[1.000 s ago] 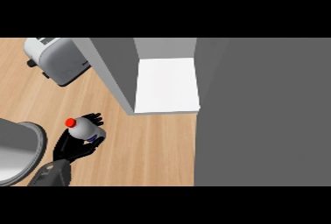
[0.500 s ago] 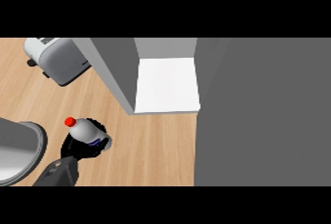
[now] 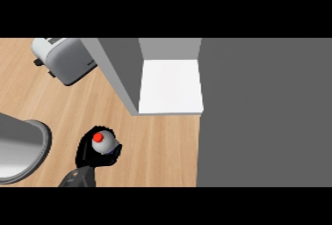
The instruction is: Pick up the bottled water, place it into the cabinet and close the cabinet
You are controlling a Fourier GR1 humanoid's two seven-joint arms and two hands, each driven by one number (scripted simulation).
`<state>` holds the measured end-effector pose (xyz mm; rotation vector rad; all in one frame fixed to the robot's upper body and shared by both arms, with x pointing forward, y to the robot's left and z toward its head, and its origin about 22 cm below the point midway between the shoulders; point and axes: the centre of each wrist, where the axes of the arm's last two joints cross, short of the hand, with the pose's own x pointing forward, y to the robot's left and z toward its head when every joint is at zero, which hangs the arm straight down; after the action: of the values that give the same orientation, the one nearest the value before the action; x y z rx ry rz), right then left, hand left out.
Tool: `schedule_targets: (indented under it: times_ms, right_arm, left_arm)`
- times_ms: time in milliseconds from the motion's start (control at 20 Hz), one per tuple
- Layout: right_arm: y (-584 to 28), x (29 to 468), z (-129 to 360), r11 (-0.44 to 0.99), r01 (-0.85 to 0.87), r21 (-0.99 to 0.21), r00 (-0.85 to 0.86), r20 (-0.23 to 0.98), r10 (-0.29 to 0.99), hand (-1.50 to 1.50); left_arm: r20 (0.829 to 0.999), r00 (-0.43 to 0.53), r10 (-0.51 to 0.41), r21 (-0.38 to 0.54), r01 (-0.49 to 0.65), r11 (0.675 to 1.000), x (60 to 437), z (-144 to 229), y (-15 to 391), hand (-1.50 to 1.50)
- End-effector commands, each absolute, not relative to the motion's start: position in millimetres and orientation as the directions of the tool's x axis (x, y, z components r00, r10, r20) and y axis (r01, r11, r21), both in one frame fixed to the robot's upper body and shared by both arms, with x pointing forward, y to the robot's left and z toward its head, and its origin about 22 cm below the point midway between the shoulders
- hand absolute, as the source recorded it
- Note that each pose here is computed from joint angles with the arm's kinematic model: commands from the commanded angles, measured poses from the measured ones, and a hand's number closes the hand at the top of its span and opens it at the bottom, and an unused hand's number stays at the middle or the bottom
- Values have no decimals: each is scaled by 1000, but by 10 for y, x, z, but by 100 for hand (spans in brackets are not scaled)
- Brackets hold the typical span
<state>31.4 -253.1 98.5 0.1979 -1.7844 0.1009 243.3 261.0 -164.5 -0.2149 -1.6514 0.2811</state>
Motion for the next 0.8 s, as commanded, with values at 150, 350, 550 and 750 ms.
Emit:
schedule_targets:
  times_ms: [150,350,550,750]
  right_arm:
    - [-2495,271,1376,977,-209,37,-232,969,-87,-150]
    - [-2587,329,1168,980,-193,53,-238,966,-99,-150]
    - [-2487,304,1227,976,-211,59,-239,965,-110,-150]
    - [-2482,239,1302,981,-183,67,-239,965,-111,-150]
  left_arm:
    - [921,-148,360,-364,1,931,2422,-1663,2231,150]
    - [912,-120,392,-388,51,920,2748,-1383,2039,150]
    - [922,-133,363,-357,70,932,2944,-1132,1778,150]
    - [926,-127,355,-345,92,934,3054,-832,1551,150]
